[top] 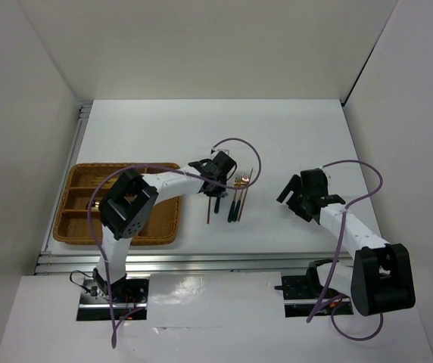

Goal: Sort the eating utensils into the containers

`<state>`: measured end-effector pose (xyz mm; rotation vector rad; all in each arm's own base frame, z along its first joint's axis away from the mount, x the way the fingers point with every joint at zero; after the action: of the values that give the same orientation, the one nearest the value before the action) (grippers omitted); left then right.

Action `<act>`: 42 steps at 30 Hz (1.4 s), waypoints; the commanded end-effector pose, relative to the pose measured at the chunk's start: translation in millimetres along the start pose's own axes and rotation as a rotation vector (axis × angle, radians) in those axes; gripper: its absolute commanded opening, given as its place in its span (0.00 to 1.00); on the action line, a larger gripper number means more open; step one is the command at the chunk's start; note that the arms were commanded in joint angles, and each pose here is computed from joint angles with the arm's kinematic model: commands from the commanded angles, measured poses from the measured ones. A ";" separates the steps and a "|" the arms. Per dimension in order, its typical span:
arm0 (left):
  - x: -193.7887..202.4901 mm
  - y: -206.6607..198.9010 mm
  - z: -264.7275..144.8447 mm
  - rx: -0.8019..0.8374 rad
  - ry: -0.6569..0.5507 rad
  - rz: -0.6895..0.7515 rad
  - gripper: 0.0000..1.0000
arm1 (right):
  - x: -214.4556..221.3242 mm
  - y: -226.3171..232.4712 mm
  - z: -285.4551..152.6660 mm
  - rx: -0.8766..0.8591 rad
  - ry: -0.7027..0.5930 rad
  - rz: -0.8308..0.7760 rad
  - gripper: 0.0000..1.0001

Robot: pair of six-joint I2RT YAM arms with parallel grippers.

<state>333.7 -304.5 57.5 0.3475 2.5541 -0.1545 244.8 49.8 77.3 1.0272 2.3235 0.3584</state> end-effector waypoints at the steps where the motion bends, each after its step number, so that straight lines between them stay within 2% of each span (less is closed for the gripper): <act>1: -16.2 5.4 -31.7 0.057 -0.075 -0.074 0.17 | -5.6 -0.2 0.6 0.003 -0.024 -0.005 0.86; 4: -27.9 26.6 -53.9 0.077 -0.137 -0.179 0.17 | -5.6 -0.2 0.6 0.003 -0.024 -0.005 0.86; 5: -46.1 31.7 -79.5 0.110 -0.224 -0.238 0.17 | -5.6 -0.2 0.6 0.003 -0.024 -0.005 0.86; 7: -45.3 54.5 -91.5 0.121 -0.263 -0.304 0.17 | -5.6 -0.2 0.6 0.003 -0.024 -0.005 0.86; 8: -55.6 62.7 -113.2 0.142 -0.334 -0.346 0.17 | -5.6 -0.2 0.6 0.003 -0.024 -0.005 0.86; 10: -50.9 88.0 -116.4 0.127 -0.370 -0.417 0.17 | -4.3 1.4 2.3 -0.005 -0.013 -0.006 0.86; 14: -36.6 133.3 -133.6 0.055 -0.431 -0.609 0.17 | -1.9 3.4 4.0 -0.018 0.007 -0.006 0.86; 17: 3.8 170.2 -140.7 -0.082 -0.461 -0.809 0.17 | -0.8 2.2 5.5 -0.010 0.012 -0.006 0.86; 19: 14.9 191.6 -160.9 -0.134 -0.555 -0.968 0.19 | 1.5 -0.9 6.4 -0.003 0.018 -0.007 0.86; 20: 33.3 201.5 -156.1 -0.175 -0.557 -1.008 0.23 | 0.2 0.9 6.7 -0.012 0.011 -0.006 0.86; 22: 38.2 212.2 -171.7 -0.171 -0.643 -1.076 0.24 | 0.2 0.9 6.7 -0.012 0.011 -0.006 0.86; 25: 57.3 229.6 -178.8 -0.253 -0.659 -1.174 0.24 | 1.2 1.7 6.5 -0.017 0.018 -0.006 0.86; 27: 74.8 238.6 -179.0 -0.340 -0.624 -1.256 0.24 | 1.1 2.0 8.2 -0.017 0.019 -0.006 0.86; 32: 88.9 248.6 -189.1 -0.427 -0.624 -1.393 0.24 | 4.6 -0.2 8.8 -0.016 0.033 -0.006 0.86; 35: 107.8 253.0 -185.8 -0.512 -0.563 -1.479 0.27 | 4.6 -0.2 8.8 -0.016 0.033 -0.006 0.86; 42: 125.3 255.0 -189.7 -0.609 -0.484 -1.552 0.27 | 7.0 -3.4 9.6 -0.009 0.038 -0.007 0.86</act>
<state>211.7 -7.0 130.3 -1.5647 1.7748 -0.0295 242.5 55.4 68.1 1.0272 2.3684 0.3918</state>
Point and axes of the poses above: each gripper's point midway between its finger pads, its own z axis out along the fingers, its own y axis along the line the jaws close on, x = y × z, the point moved 4 cm from there along -z, back along the fingers, and after that the axes turned 11 degrees about z, right-handed, at the moved point
